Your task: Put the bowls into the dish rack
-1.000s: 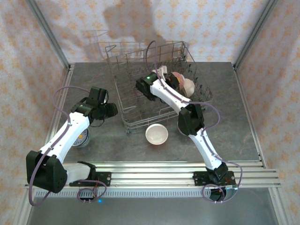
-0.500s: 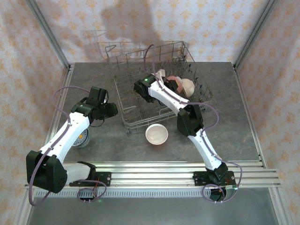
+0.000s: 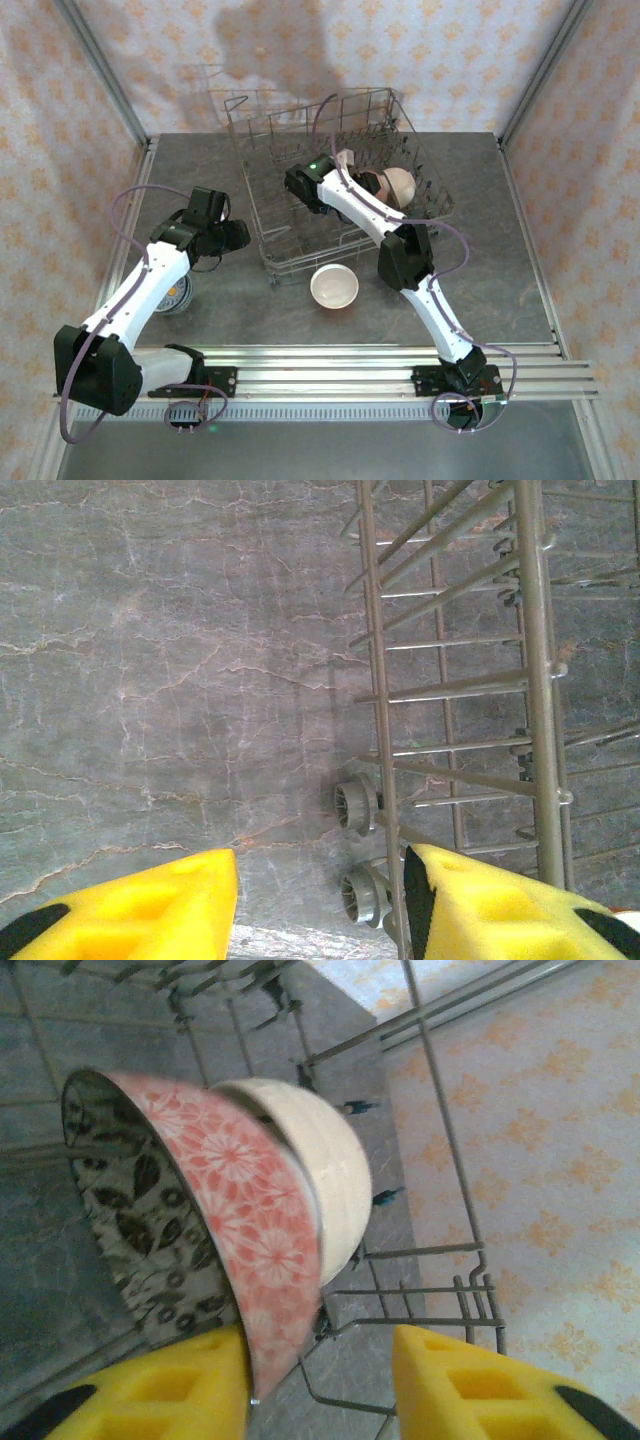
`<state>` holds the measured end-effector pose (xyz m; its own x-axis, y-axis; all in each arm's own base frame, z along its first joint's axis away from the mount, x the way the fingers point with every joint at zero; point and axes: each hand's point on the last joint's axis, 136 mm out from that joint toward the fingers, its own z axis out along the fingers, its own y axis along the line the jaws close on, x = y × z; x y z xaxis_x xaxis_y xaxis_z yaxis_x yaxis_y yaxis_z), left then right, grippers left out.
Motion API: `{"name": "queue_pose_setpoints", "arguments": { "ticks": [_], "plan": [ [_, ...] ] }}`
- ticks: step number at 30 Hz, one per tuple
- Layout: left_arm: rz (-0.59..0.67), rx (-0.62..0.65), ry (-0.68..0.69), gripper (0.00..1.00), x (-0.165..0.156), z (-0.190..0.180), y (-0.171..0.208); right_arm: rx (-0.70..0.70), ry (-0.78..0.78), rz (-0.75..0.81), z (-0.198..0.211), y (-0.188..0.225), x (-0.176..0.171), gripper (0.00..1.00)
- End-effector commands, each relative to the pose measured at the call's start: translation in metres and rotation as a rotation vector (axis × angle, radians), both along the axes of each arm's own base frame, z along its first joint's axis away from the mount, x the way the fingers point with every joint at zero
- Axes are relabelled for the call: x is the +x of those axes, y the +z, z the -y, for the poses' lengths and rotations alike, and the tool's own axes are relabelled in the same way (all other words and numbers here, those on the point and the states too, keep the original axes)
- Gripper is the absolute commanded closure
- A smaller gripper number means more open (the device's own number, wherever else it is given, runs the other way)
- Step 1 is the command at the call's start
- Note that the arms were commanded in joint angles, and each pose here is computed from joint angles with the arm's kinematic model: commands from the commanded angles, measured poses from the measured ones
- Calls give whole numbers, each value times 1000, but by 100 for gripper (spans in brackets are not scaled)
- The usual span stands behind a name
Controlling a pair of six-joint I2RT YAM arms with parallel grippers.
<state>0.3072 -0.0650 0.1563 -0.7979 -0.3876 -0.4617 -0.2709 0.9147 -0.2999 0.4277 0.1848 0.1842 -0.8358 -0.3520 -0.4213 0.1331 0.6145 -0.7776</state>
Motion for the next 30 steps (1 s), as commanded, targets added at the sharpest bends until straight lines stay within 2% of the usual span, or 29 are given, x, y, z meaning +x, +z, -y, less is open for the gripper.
{"name": "queue_pose_setpoints", "arguments": {
  "ticks": [1, 10, 17, 20, 25, 30],
  "plan": [
    [4, 19, 33, 51, -4, -9, -1, -24, -7, -123, 8, 0, -17, 53],
    [15, 9, 37, 51, -2, -7, 3, 12, 6, -122, 5, -8, -8, 47],
    [45, 1, 21, 45, 4, -4, 15, 158, 77, -73, -3, 24, 1, 22],
    [46, 2, 13, 45, 8, -3, 18, 228, 115, -46, -6, 44, 4, 16],
    [83, 28, 5, 44, 14, -5, 35, 362, 159, -6, -3, 78, 3, 11],
    [126, 75, -7, 42, 22, -10, 58, 433, 182, 33, 17, 110, -12, 10]
  ]
}}
